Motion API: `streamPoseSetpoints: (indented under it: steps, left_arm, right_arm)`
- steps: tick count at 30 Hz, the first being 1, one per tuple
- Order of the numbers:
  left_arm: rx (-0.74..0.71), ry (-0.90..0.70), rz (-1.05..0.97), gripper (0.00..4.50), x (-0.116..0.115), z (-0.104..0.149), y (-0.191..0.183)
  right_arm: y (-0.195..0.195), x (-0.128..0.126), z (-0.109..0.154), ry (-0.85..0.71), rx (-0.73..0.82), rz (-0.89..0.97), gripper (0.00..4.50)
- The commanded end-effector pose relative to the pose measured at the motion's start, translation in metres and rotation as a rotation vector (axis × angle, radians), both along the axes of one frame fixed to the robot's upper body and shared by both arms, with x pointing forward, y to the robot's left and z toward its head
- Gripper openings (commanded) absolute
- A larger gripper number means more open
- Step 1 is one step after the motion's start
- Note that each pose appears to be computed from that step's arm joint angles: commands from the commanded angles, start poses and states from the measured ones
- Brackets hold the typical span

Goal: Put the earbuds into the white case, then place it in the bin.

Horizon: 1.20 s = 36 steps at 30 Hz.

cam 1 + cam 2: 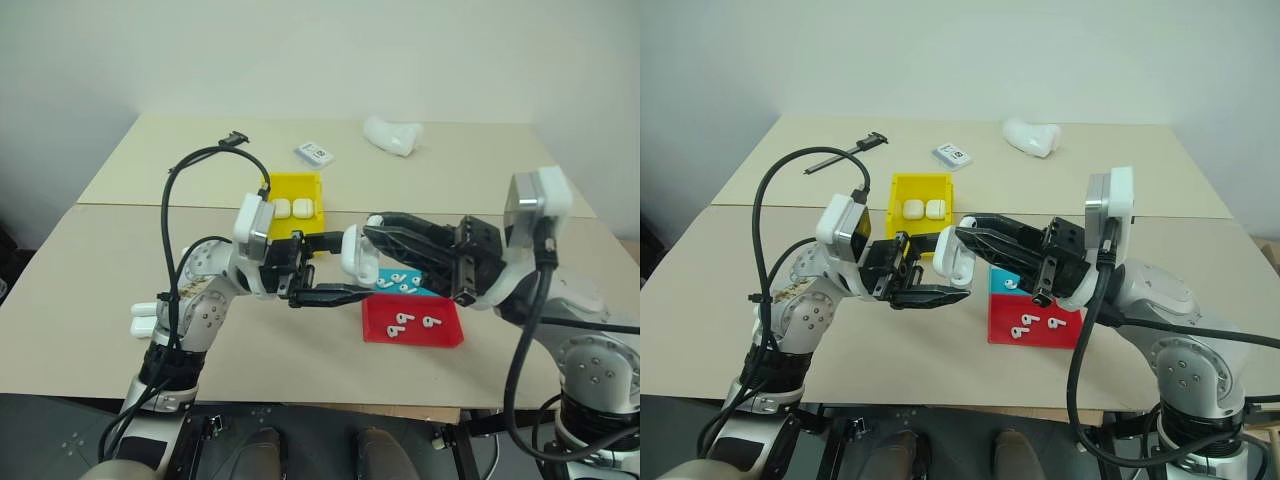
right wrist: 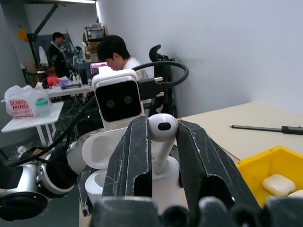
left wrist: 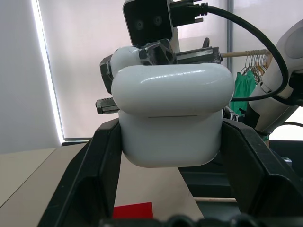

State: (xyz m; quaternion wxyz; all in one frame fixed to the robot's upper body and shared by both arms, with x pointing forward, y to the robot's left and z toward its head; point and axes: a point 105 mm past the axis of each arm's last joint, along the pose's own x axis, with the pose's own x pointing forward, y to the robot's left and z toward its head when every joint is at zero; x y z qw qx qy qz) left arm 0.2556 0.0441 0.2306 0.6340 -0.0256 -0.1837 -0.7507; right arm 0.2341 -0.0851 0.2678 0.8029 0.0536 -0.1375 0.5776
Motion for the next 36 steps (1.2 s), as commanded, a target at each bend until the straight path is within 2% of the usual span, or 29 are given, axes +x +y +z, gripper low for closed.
streamPoseSetpoints:
  steps: [1, 12, 13, 22, 26, 31, 33, 36]
  left_arm:
    - [-0.018, -0.054, 0.003, 2.79, -0.002, 0.01, 0.0]
    - [-0.026, -0.058, 0.001, 2.79, -0.002, 0.011, -0.002]
    - [-0.026, -0.059, 0.002, 2.79, -0.002, 0.011, -0.003]
    - [-0.027, -0.062, 0.012, 2.79, 0.0, 0.011, -0.001]
    - [-0.025, -0.06, 0.021, 2.79, 0.0, 0.01, 0.0]
    - [-0.019, -0.061, 0.049, 2.79, 0.002, 0.01, 0.006]
    - [-0.019, -0.066, 0.066, 2.79, 0.004, 0.011, 0.008]
    - [-0.023, -0.076, 0.095, 2.79, 0.006, 0.012, 0.012]
  right_arm:
    - [0.001, -0.003, 0.002, -0.052, -0.017, -0.006, 0.59]
    - [-0.002, -0.004, -0.007, -0.081, -0.078, 0.011, 0.59]
    - [-0.002, -0.004, -0.007, -0.084, -0.086, 0.017, 1.31]
    - [-0.002, -0.001, -0.007, -0.104, -0.111, 0.018, 4.21]
    - [-0.009, 0.004, -0.002, -0.102, -0.094, -0.02, 4.21]
    - [-0.04, 0.021, 0.008, -0.114, -0.114, -0.135, 4.21]
    - [-0.052, 0.033, 0.006, -0.116, -0.208, -0.183, 4.21]
    - [-0.06, 0.056, -0.01, -0.167, -0.484, -0.227, 4.21]
